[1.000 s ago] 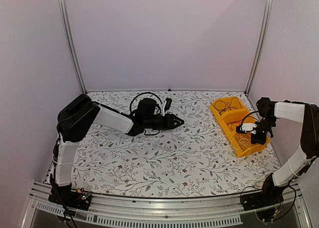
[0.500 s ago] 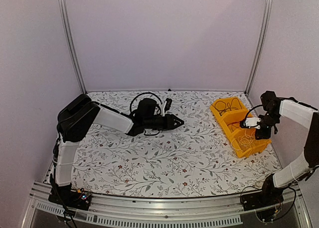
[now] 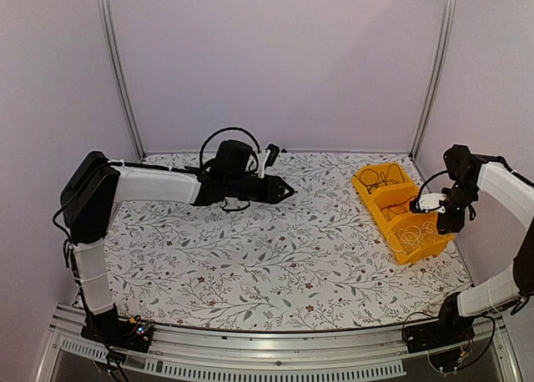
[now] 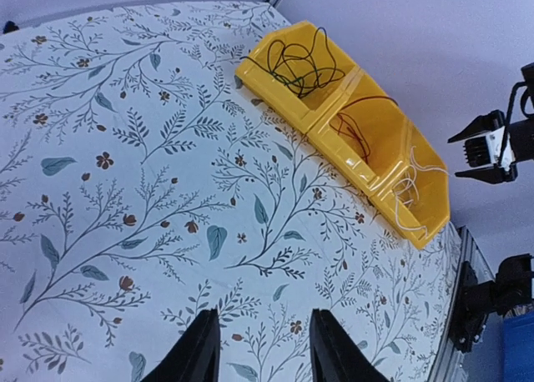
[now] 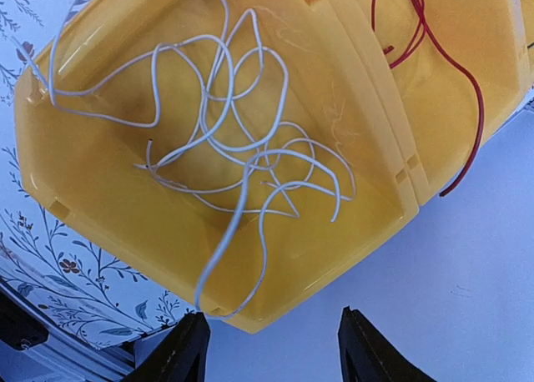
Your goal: Untangle the cables
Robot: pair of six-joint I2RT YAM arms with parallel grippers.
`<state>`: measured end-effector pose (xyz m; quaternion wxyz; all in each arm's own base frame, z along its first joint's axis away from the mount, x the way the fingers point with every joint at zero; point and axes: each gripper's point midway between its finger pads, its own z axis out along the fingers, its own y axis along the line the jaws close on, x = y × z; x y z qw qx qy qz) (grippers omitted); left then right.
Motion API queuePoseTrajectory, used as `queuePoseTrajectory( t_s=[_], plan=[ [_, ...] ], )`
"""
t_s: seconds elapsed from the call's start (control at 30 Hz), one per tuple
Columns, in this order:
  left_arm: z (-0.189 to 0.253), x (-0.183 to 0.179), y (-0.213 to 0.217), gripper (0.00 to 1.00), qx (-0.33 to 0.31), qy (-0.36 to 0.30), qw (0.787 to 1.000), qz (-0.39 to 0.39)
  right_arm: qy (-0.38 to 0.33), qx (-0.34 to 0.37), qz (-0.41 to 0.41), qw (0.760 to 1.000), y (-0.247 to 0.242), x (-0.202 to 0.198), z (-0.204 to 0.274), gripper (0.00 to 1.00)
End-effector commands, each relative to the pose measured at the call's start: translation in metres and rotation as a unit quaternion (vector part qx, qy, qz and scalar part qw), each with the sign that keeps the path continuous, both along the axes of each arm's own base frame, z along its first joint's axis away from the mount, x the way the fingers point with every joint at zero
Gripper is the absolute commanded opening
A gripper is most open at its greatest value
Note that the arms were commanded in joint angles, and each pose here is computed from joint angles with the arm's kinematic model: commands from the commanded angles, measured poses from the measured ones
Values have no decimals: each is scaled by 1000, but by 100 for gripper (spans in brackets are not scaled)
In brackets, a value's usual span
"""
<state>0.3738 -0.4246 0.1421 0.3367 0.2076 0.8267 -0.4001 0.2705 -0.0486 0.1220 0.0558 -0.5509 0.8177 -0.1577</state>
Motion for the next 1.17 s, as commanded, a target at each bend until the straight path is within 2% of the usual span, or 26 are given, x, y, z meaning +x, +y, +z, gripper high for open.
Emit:
queuePoseTrajectory(
  t_s=[0.0, 0.07, 0.2, 0.27, 0.4, 0.47, 0.57, 0.67, 0.77, 0.83, 0.87, 0.93, 1.0, 1.07, 1.1, 1.13],
  plan=[
    [-12, -2, 29, 38, 73, -7, 997, 17, -25, 19, 4, 999, 6, 15, 21, 58],
    [-10, -3, 32, 38, 75, -9, 997, 21, -52, 51, 18, 997, 18, 28, 35, 60],
    [-9, -12, 34, 38, 81, 12, 997, 12, -36, 149, 53, 987, 65, 34, 62, 63],
    [1, -14, 35, 38, 82, 11, 996, 9, -75, 207, 54, 974, 86, 58, 90, 64],
    [46, -2, 52, 38, 124, -34, 991, 35, -206, 319, 43, 924, 116, 116, 154, 72],
    [67, 6, 66, 39, 158, -58, 984, 56, -270, 352, 13, 896, 117, 142, 173, 97],
    [91, 17, 91, 41, 211, -93, 969, 88, -330, 395, -63, 855, 109, 172, 194, 99],
    [107, 29, 118, 41, 252, -135, 950, 127, -325, 445, -102, 828, 115, 184, 199, 99],
    [126, 40, 138, 47, 267, -177, 934, 157, -376, 497, -140, 770, 111, 189, 226, 99],
    [142, 48, 151, 52, 262, -202, 926, 183, -415, 511, -142, 739, 106, 183, 246, 99],
    [149, 51, 158, 54, 256, -214, 922, 196, -425, 514, -139, 732, 106, 179, 251, 99],
    [159, 55, 168, 58, 230, -237, 919, 216, -429, 522, -137, 724, 107, 174, 255, 99],
    [162, 55, 181, 60, 191, -246, 923, 226, -398, 556, -144, 715, 116, 169, 249, 99],
    [156, 53, 199, 63, 141, -228, 934, 235, -355, 582, -133, 719, 138, 157, 227, 99],
    [144, 50, 205, 64, 124, -210, 941, 235, -356, 583, -123, 719, 142, 153, 222, 99],
    [144, 47, 210, 72, 111, -208, 942, 238, -355, 581, -117, 723, 144, 151, 216, 99]
  ],
)
